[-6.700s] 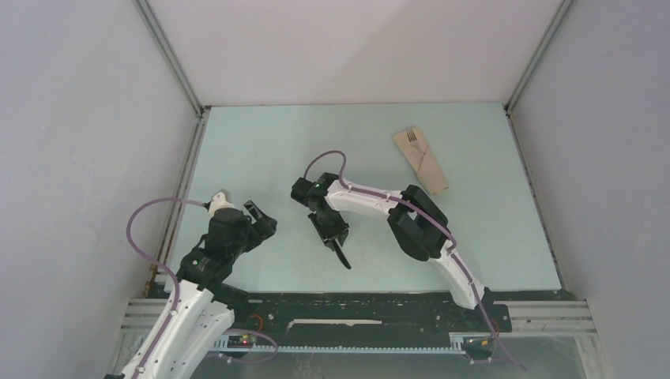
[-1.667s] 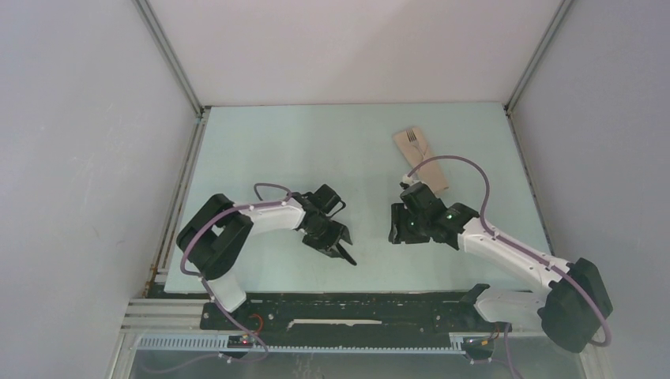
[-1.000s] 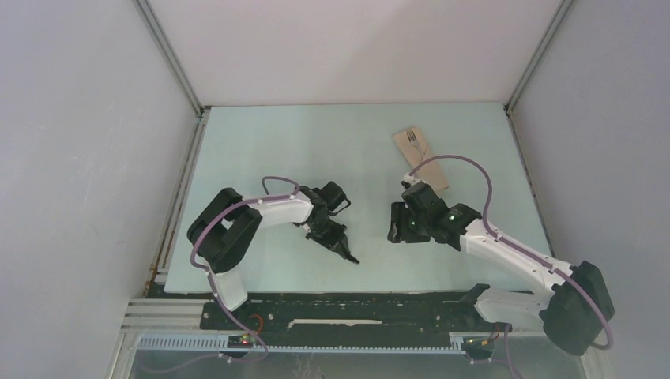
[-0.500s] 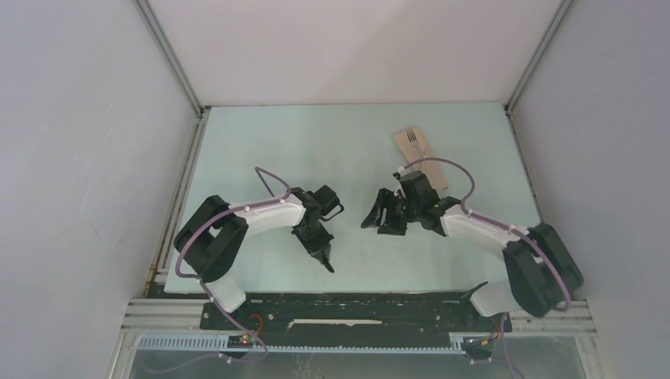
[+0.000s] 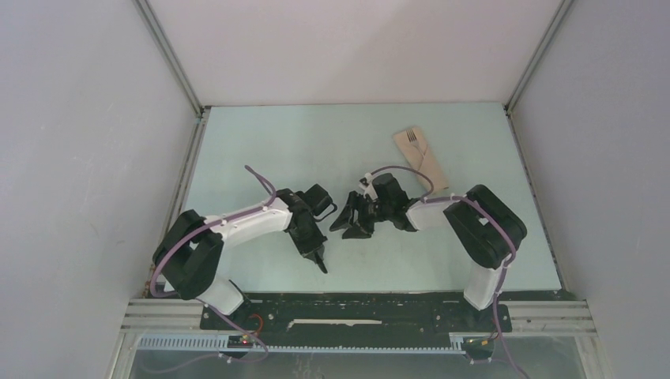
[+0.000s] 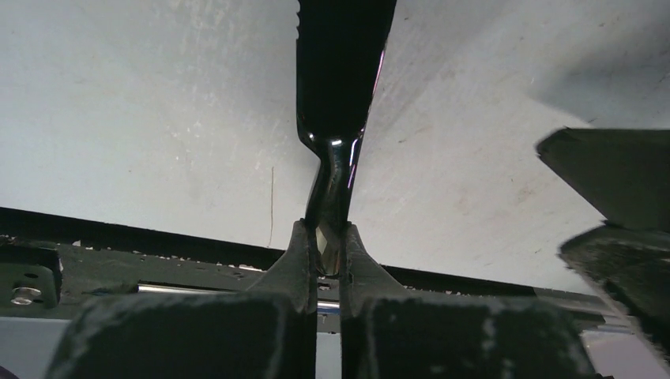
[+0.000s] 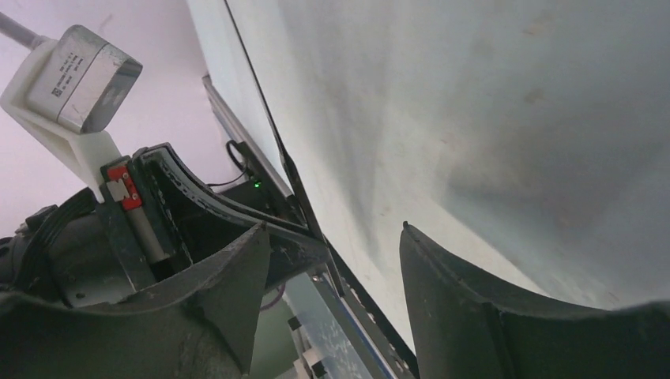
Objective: Fold the napkin into a case and place the utensils inside
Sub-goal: Pick up the knife from the center of the board.
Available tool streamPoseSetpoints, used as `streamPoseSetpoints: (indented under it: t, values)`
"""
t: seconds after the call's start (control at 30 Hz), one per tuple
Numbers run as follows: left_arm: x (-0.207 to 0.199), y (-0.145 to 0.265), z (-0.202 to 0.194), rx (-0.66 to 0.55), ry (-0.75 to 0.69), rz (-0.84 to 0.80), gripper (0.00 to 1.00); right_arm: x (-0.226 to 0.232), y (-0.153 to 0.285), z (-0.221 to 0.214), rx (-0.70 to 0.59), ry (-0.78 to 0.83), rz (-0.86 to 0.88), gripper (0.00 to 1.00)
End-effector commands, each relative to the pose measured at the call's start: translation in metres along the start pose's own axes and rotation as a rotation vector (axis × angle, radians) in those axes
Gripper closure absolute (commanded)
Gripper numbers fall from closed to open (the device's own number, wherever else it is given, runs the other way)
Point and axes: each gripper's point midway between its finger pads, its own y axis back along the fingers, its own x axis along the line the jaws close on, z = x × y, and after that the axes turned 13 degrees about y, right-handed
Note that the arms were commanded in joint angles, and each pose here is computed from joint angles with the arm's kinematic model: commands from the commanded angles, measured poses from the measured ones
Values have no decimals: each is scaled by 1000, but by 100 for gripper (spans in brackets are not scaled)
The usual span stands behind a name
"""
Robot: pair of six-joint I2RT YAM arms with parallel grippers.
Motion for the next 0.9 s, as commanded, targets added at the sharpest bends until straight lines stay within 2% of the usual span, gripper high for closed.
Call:
streamPoseSetpoints:
  t: [0.0,0.23,0.7,0.8,0.87]
  values:
    - [1,15,2,-21,-30,-33,100,34,-18,9,-2,37,131,31]
    - [-3,23,1,-21,-52,-54,100,52,-45,2,44,130,173,30]
    - [-4,32,-1,-36,-84,-75,100,68,-78,-26,135,158,254,47]
    - [-4,33,-2,-33,-91,-85,100,72,-77,-28,140,183,281,55]
    - [-6,35,-1,-40,-100,-100,100,75,-77,-29,144,201,302,74]
